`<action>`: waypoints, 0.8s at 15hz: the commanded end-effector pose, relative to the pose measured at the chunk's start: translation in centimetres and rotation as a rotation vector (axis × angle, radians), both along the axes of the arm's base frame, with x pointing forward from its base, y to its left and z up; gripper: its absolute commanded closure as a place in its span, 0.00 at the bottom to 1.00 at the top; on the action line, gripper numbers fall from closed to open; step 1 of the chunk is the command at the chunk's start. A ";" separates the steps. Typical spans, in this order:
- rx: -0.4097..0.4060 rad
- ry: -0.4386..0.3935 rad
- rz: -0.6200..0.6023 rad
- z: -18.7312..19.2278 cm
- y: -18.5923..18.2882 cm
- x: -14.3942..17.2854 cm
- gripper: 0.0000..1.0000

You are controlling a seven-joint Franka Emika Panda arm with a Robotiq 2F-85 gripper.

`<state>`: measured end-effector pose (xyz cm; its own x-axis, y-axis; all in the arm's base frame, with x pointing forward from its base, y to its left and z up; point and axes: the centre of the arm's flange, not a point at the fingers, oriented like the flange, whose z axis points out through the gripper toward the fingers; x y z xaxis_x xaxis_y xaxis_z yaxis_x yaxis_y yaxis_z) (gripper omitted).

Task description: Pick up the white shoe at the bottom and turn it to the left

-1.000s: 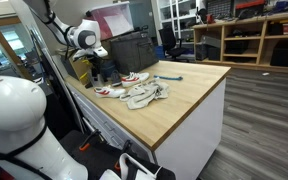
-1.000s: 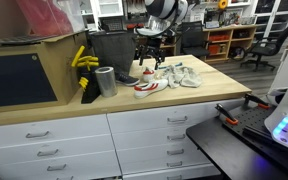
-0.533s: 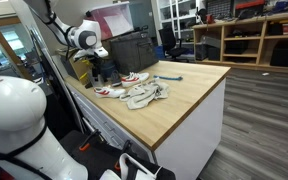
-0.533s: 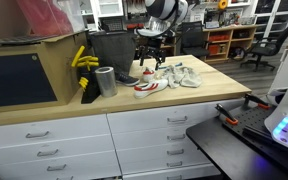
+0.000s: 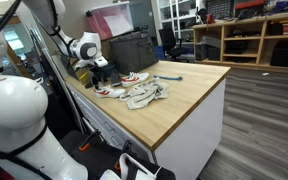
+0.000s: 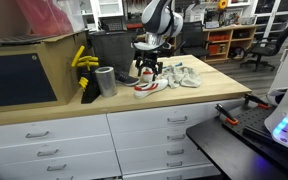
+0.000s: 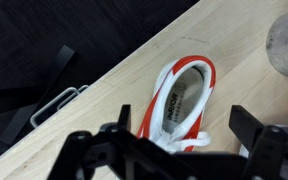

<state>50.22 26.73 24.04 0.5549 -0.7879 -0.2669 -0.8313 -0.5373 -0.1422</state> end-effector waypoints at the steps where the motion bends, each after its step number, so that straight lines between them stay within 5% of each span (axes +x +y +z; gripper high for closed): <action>1: 0.007 -0.040 -0.032 0.0 3.1 0.7 0.00; 12: 0.018 -0.049 -0.084 -1.7 3.4 2.9 0.00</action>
<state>51.88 29.88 23.20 0.5411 -0.8003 -0.2585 -0.8408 -0.5077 -0.1880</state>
